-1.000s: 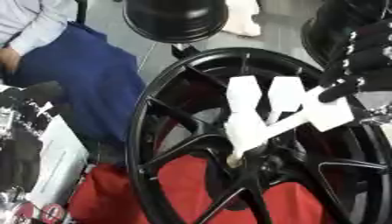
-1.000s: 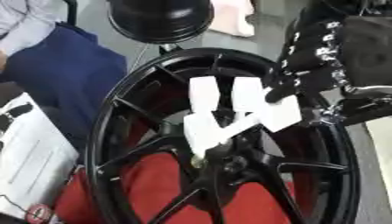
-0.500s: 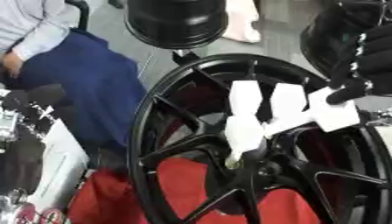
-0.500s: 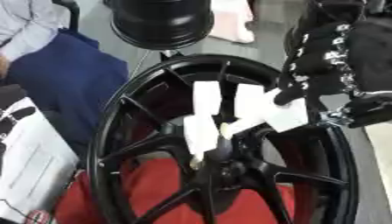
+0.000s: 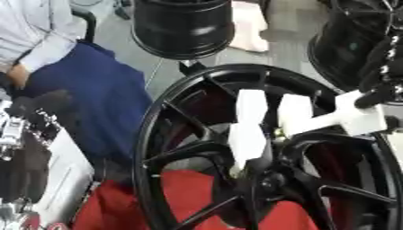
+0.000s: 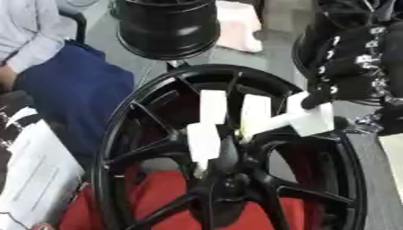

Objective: Pull the pin out of the wheel hub.

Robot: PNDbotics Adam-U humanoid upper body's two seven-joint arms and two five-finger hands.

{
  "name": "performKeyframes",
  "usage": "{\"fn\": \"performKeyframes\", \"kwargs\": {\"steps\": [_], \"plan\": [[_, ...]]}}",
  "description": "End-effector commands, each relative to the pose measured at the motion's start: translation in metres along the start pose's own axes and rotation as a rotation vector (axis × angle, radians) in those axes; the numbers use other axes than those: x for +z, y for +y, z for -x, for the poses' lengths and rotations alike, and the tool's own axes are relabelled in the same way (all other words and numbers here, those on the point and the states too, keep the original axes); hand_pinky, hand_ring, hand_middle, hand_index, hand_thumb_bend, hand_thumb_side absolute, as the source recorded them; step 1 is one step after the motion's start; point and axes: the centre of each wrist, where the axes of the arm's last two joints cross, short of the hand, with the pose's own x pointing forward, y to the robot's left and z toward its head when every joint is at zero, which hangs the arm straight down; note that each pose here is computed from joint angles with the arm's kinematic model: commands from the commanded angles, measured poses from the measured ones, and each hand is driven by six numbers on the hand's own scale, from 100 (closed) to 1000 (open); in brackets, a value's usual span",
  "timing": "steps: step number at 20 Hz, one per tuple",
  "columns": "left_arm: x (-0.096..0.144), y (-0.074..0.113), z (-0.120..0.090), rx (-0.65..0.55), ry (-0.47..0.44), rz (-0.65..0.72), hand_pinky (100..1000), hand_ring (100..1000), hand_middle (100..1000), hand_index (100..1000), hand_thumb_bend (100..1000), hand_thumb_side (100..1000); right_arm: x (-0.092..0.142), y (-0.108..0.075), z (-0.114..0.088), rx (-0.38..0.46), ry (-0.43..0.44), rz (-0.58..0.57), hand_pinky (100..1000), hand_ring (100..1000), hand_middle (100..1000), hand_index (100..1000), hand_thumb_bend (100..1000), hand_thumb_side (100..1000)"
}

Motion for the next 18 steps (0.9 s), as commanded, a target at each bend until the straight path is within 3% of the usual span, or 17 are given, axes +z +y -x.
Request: {"fn": "performKeyframes", "kwargs": {"steps": [1,18], "plan": [[-0.002,0.001,-0.007,0.001,-0.026,0.001,774,859,741,724,170,788,0.010,-0.016,0.003,0.062,0.004,-0.043,630,637,357,500,384,100],[0.000,0.003,-0.006,-0.001,-0.016,-0.001,774,862,743,724,172,790,0.032,-0.022,-0.001,0.117,0.051,-0.071,633,644,355,498,382,100]]}}
